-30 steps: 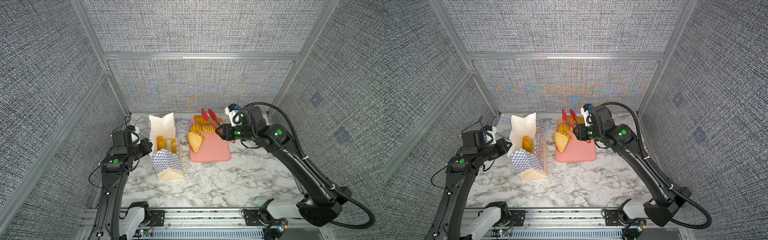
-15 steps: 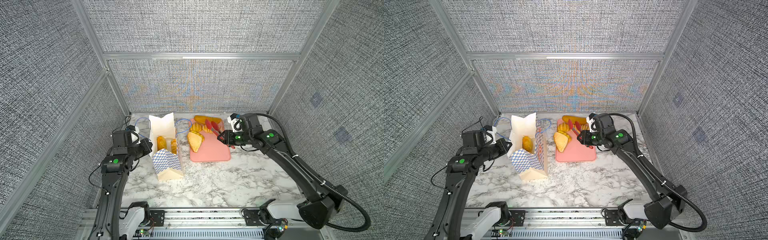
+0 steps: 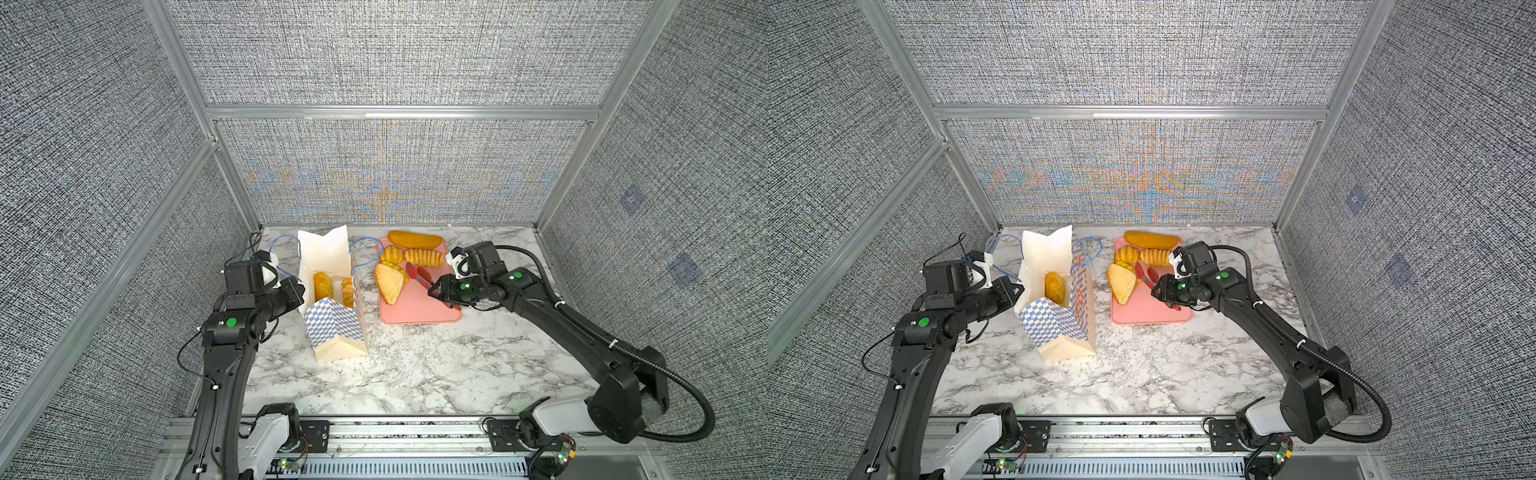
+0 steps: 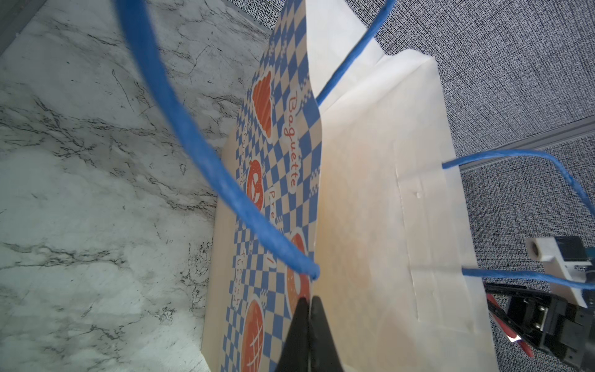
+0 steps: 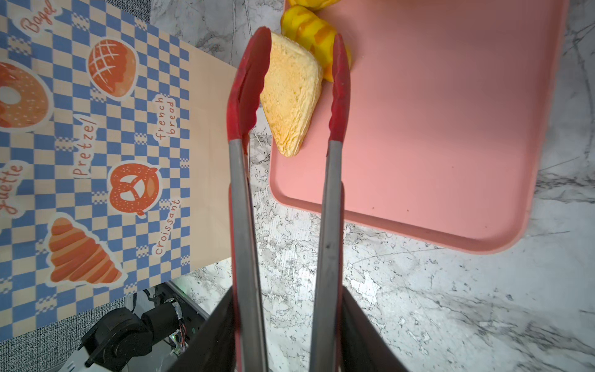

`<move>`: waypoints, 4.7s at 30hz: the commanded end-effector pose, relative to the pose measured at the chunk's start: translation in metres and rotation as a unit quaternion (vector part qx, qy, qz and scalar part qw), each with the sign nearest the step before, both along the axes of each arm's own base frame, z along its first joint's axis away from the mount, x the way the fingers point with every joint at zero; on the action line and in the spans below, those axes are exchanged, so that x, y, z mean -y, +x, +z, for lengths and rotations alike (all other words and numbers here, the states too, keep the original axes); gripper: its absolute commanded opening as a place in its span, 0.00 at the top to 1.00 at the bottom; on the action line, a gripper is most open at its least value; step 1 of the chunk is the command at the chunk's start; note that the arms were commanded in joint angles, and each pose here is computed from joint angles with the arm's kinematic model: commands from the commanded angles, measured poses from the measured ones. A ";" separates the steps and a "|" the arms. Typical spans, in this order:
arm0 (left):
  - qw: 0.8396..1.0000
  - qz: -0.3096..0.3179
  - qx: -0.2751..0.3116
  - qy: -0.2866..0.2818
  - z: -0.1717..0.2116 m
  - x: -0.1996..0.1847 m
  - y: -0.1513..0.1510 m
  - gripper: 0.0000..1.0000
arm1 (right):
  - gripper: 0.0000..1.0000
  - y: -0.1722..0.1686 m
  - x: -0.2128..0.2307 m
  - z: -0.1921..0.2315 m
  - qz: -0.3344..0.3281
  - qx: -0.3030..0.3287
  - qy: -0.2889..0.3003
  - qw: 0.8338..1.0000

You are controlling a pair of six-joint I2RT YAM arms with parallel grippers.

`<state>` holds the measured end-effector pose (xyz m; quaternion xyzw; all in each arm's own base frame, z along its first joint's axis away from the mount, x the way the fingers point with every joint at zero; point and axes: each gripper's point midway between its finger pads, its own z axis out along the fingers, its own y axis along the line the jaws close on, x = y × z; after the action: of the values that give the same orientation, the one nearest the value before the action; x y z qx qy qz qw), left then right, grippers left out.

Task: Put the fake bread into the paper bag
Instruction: 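Lower the open tongs around the triangular toast on the tray, then squeeze the tongs shut on the triangular toast and lift it off the tray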

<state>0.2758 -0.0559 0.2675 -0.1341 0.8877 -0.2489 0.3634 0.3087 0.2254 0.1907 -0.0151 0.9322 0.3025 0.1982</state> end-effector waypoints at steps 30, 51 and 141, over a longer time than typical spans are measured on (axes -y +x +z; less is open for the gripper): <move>1.000 0.000 -0.001 0.007 -0.002 -0.002 -0.001 1.00 | 0.49 0.008 -0.031 -0.042 0.016 -0.041 0.070 0.997; 1.000 0.002 -0.005 0.011 -0.001 -0.003 -0.002 1.00 | 0.49 0.012 -0.041 -0.056 0.023 -0.052 0.094 0.994; 1.000 -0.001 0.010 0.003 0.011 0.000 -0.004 0.95 | 0.71 -0.010 0.027 0.119 -0.012 0.132 0.057 0.990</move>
<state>0.2720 -0.0536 0.2766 -0.1334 0.8867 -0.2418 0.3707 0.2988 0.1994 0.2974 -0.0213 0.8866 0.3476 0.3042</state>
